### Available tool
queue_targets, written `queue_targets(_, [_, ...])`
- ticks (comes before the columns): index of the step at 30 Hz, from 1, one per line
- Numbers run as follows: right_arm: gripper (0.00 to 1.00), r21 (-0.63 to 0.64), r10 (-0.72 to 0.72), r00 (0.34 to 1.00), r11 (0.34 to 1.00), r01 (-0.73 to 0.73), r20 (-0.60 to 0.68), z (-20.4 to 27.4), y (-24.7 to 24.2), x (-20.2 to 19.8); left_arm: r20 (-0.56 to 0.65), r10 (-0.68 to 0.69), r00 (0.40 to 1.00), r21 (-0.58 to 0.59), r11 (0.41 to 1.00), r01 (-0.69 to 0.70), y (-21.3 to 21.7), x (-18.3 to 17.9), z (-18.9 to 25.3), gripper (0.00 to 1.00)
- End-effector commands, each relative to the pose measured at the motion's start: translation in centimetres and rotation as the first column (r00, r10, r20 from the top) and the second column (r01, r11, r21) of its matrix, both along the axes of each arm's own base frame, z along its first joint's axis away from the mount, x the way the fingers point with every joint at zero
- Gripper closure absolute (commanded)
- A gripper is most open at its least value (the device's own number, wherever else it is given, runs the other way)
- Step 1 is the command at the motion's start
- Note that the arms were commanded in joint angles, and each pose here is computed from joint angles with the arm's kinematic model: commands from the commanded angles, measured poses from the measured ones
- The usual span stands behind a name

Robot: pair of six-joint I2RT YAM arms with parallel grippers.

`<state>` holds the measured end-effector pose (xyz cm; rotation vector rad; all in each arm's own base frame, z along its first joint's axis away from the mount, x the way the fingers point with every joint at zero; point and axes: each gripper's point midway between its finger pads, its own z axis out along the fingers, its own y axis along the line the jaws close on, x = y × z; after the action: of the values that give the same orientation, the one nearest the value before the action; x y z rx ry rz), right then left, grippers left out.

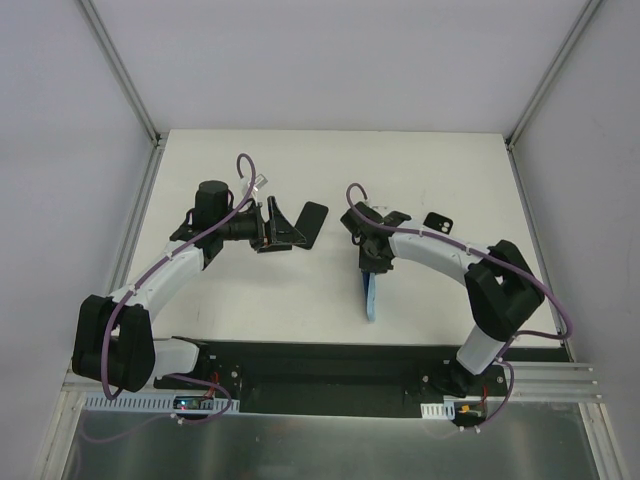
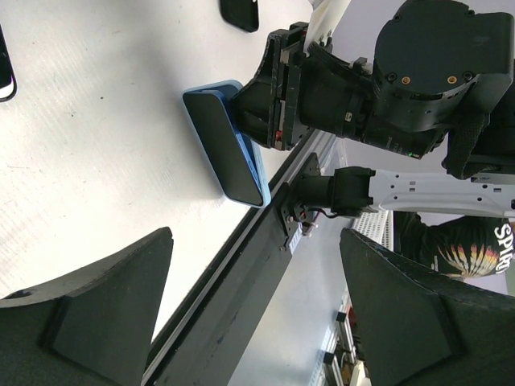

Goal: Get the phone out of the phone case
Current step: Remove the phone case from the phone.

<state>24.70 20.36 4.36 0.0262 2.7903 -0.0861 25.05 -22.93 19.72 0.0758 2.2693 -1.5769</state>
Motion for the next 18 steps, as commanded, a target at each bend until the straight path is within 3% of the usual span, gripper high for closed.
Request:
queue_targets(1, [0.83, -0.148, 0.006, 0.970, 0.988, -0.043, -0.242, -6.5, -3.1, -5.3, 0.069, 0.000, 0.998, 0.001, 1.000, 0.000, 0.2, 0.3, 1.2, 0.17])
queue_targets(18, [0.85, -0.160, -0.021, 0.954, 0.987, -0.028, -0.298, -9.2, -3.7, -6.8, -0.002, -0.002, 1.000, 0.029, 1.000, 0.002, -0.8, -0.2, -0.5, 0.17])
